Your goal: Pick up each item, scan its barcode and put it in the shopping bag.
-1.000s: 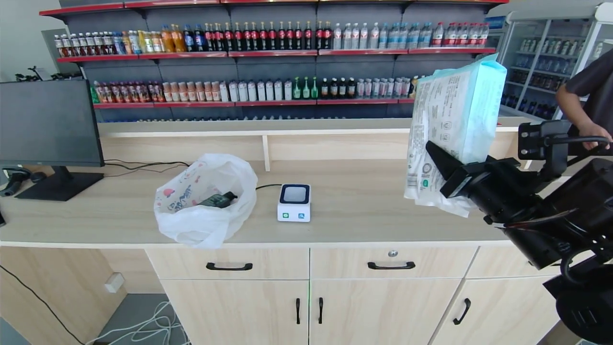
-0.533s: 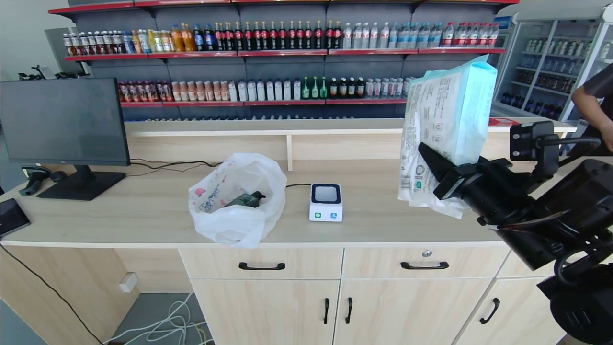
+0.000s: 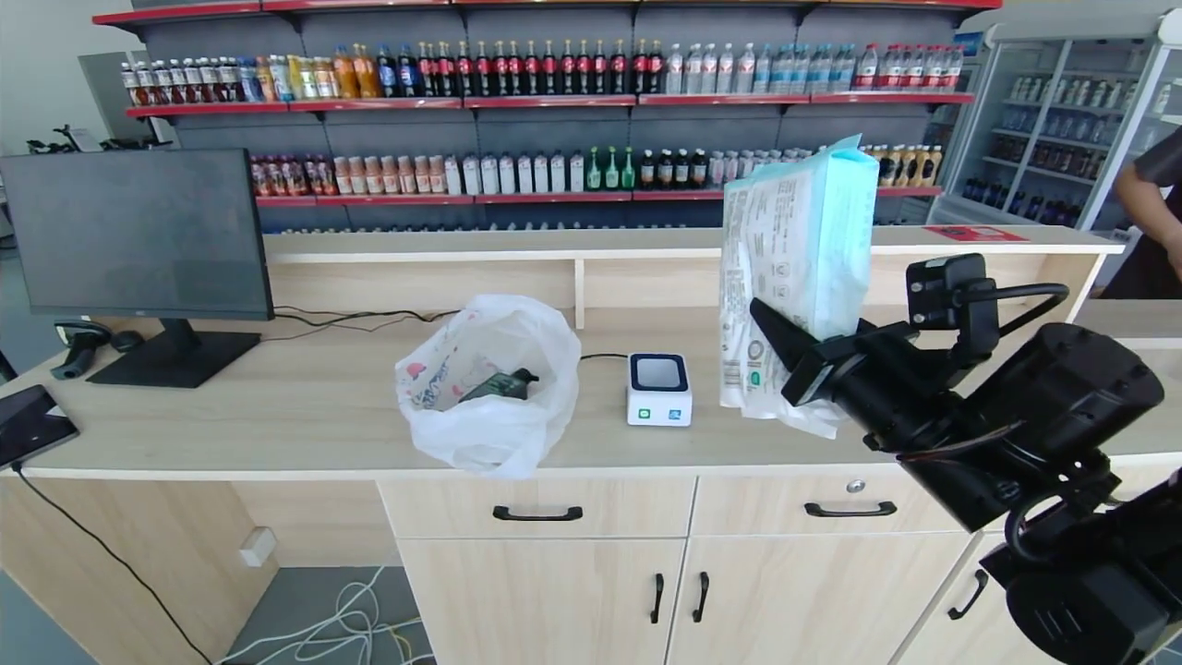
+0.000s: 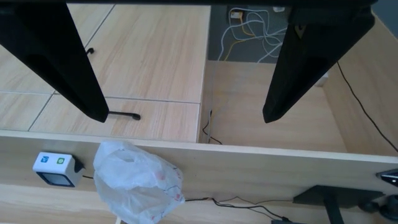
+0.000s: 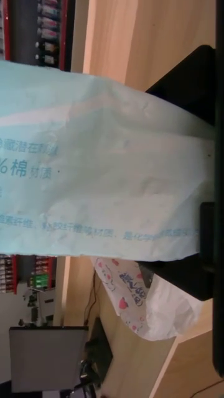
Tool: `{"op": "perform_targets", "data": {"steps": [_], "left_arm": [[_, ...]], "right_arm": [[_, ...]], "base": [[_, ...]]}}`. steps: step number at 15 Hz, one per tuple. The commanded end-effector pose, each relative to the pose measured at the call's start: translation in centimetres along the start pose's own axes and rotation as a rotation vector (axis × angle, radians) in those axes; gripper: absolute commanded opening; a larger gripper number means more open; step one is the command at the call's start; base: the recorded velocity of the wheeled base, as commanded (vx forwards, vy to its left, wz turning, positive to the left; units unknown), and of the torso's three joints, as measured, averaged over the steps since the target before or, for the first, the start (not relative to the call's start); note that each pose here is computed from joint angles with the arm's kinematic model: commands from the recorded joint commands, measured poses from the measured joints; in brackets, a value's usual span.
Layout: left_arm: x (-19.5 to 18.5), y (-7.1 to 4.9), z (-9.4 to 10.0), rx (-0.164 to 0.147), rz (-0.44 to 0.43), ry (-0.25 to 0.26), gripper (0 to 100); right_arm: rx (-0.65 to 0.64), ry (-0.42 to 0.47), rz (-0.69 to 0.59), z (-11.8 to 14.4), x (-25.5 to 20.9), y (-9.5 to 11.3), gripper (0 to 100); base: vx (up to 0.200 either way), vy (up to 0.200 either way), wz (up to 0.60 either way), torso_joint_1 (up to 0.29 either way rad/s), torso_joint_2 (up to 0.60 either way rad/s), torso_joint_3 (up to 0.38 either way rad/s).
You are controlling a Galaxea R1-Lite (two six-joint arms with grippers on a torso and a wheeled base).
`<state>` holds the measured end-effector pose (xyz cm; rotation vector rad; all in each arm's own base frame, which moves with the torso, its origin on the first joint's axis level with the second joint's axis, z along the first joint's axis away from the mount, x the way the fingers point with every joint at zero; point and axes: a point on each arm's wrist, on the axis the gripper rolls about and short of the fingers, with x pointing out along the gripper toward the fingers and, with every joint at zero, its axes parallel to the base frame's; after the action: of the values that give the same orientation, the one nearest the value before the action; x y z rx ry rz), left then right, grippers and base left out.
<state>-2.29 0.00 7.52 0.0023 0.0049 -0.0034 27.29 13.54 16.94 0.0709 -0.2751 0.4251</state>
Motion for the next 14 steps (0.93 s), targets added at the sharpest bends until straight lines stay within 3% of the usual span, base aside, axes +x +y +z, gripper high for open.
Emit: {"op": "perform_targets", "data": {"steps": [1,6,8,14], "left_arm": [[0.0,0.0,0.0,-0.001,0.0,0.0,100],[0.0,0.0,0.0,-0.002,0.0,0.0,100],[0.0,0.0,0.0,-0.004,0.0,0.0,100],[0.0,0.0,0.0,-0.004,0.0,0.0,100]], "right_arm": [[0.006,0.041,0.003,-2.0,1.2,0.1,0],[0.01,0.066,0.019,-3.1,1.5,0.8,0],[0.011,0.037,0.025,-2.7,2.2,1.0,0],[-0.096,0.113,0.062,-4.6,2.2,0.6,0]], "base": [[0.0,0.0,0.0,0.0,0.0,0.0],[0.2,0.0,0.0,-0.004,0.0,0.002],[0.2,0.0,0.0,0.017,0.01,-0.007],[0.0,0.0,0.0,0.0,0.0,0.0]]}}
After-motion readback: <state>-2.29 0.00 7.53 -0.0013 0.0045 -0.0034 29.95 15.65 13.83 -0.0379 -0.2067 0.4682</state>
